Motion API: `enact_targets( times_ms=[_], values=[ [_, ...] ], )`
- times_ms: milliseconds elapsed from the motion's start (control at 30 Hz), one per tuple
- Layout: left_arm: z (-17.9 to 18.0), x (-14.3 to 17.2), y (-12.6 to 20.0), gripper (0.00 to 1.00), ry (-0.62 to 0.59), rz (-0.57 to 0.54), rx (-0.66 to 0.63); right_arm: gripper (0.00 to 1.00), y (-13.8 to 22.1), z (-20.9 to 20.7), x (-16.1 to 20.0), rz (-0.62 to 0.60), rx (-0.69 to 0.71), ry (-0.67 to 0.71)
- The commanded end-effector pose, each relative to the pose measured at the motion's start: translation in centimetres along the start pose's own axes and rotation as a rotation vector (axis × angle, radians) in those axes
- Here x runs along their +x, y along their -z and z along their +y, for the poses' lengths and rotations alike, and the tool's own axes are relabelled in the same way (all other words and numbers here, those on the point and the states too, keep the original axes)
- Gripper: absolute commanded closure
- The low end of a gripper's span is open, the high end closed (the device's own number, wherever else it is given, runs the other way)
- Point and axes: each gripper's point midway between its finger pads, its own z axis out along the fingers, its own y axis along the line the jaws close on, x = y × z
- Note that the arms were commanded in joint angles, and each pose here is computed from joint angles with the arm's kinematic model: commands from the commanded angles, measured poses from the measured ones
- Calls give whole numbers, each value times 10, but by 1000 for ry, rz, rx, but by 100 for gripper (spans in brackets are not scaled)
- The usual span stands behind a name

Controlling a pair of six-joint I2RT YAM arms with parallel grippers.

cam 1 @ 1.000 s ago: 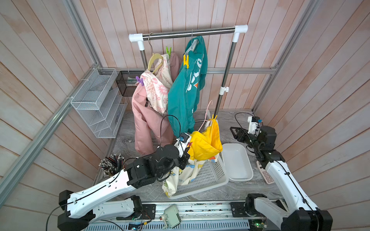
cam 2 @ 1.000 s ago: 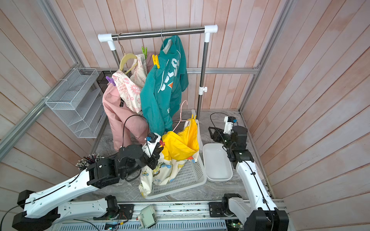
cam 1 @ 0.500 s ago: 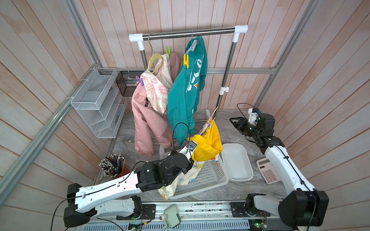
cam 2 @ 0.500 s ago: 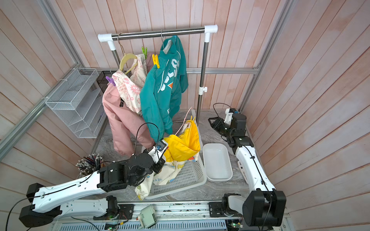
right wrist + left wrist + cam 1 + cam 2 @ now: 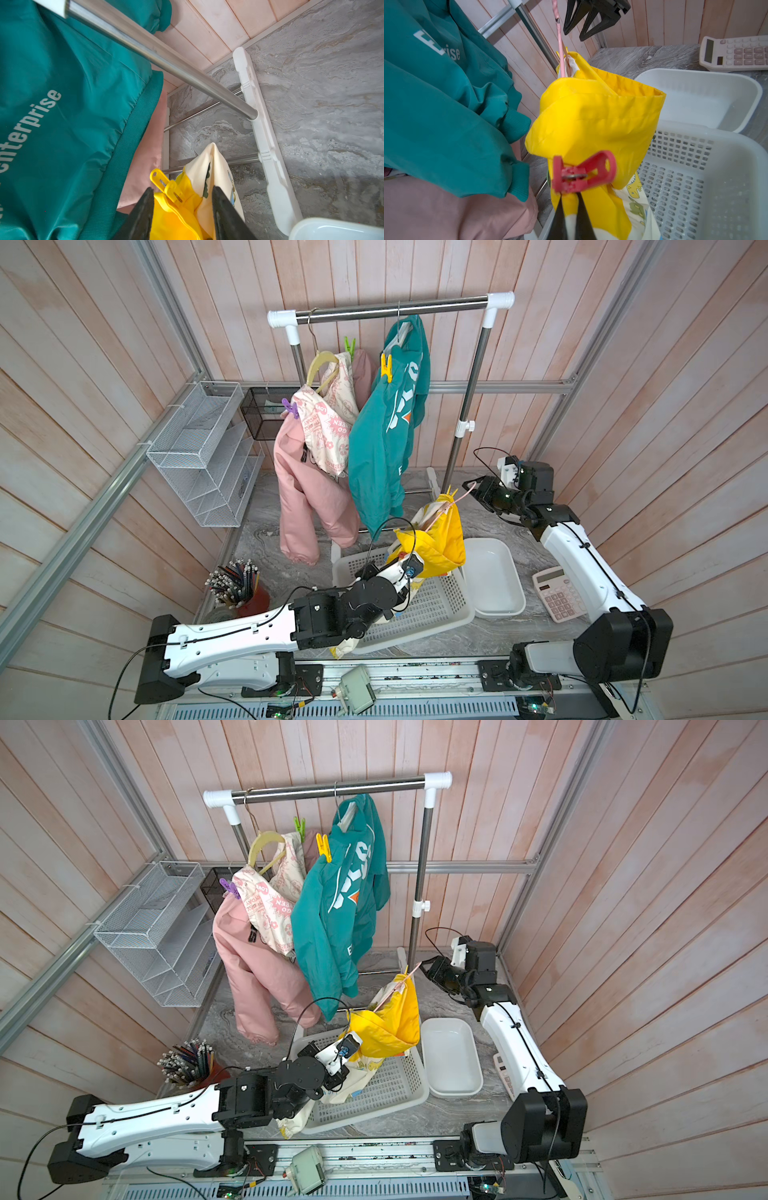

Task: Remove the clothespins securing jackets to the hanger
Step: Remove the clothespin from the hanger.

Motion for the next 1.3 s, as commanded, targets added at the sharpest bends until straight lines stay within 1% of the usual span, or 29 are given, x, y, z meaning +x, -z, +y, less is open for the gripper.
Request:
enact_targets(
  times_ms=[0,267,433,700,833,933,1100,1267],
  values=[
    [4,-20,3,100,-22,-75,-61,53,-3,-6,9,55,24,-3],
    [-7,-18,-2,100,-77,-72,-56,54,-6,-13,20,110,33,-9],
    [-11,-9,-5,100,-111,-48,-72,54,1,-23,24,134,58,-18],
    [-12,-8,-6,100,-143,-57,-94,53,12,-31,18,135,58,-26],
    [-12,-5,-6,100,-161,-62,-104,53,16,-37,19,173,55,-32],
    [-15,-4,-6,100,-185,-64,-108,53,20,-35,20,190,30,-43],
    [-19,-5,-7,100,-221,-70,-118,53,26,-32,13,180,4,-76],
    [-23,-2,-8,100,-264,-68,-120,51,26,-27,16,202,-45,-109]
  ],
)
